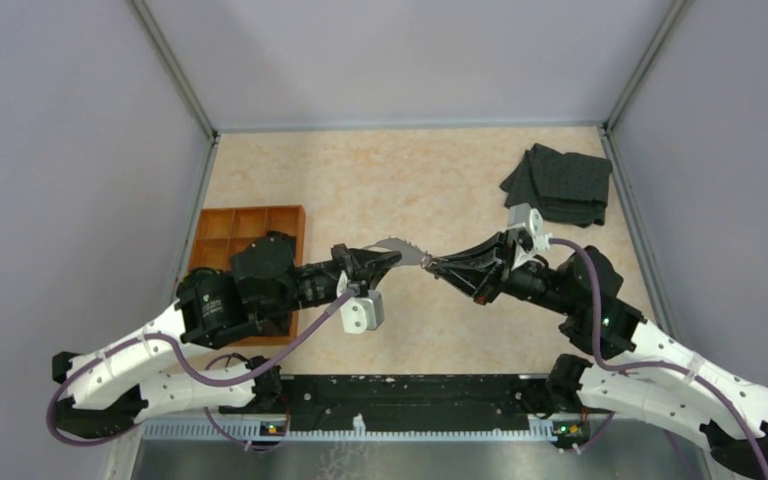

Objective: Remove the keys from the keyring

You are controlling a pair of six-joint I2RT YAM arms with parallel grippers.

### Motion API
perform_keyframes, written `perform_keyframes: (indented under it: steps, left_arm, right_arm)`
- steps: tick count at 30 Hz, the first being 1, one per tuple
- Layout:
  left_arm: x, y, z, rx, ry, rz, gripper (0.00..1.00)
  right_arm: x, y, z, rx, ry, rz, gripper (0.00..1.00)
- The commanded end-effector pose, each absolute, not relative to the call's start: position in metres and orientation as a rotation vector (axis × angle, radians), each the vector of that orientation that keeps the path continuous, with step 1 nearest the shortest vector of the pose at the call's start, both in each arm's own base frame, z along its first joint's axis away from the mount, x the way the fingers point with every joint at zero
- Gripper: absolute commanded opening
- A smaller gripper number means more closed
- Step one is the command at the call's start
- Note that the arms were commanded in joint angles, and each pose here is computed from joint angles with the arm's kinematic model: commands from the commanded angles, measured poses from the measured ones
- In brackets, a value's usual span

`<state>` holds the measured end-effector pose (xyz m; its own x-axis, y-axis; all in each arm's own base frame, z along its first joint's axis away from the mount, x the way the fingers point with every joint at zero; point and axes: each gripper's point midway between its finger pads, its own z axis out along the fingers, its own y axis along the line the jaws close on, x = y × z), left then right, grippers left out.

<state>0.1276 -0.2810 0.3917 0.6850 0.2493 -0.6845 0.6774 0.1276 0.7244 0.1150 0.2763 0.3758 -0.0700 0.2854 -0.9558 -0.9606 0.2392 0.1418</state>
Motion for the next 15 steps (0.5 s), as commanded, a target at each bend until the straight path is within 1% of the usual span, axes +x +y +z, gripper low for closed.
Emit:
perform_keyframes:
  steps: [1, 4, 9, 15]
  left_arm:
    - [0.134, -0.275, 0.402, 1.373, 0.821, -0.341, 0.00]
    - [0.136, -0.275, 0.395, 1.368, 0.856, -0.342, 0.00]
    - [0.140, -0.274, 0.382, 1.356, 0.923, -0.355, 0.00]
    - [0.135, -0.280, 0.358, 1.342, 0.998, -0.443, 0.00]
  right_arm:
    - [0.126, 0.267, 0.376, -0.745, 1.292, 1.111, 0.00]
    - [0.131, 0.264, 0.367, -0.758, 1.362, 1.057, 0.00]
    - [0.134, 0.259, 0.369, -0.781, 1.390, 1.005, 0.00]
    - [0.136, 0.257, 0.370, -0.831, 1.408, 0.947, 0.00]
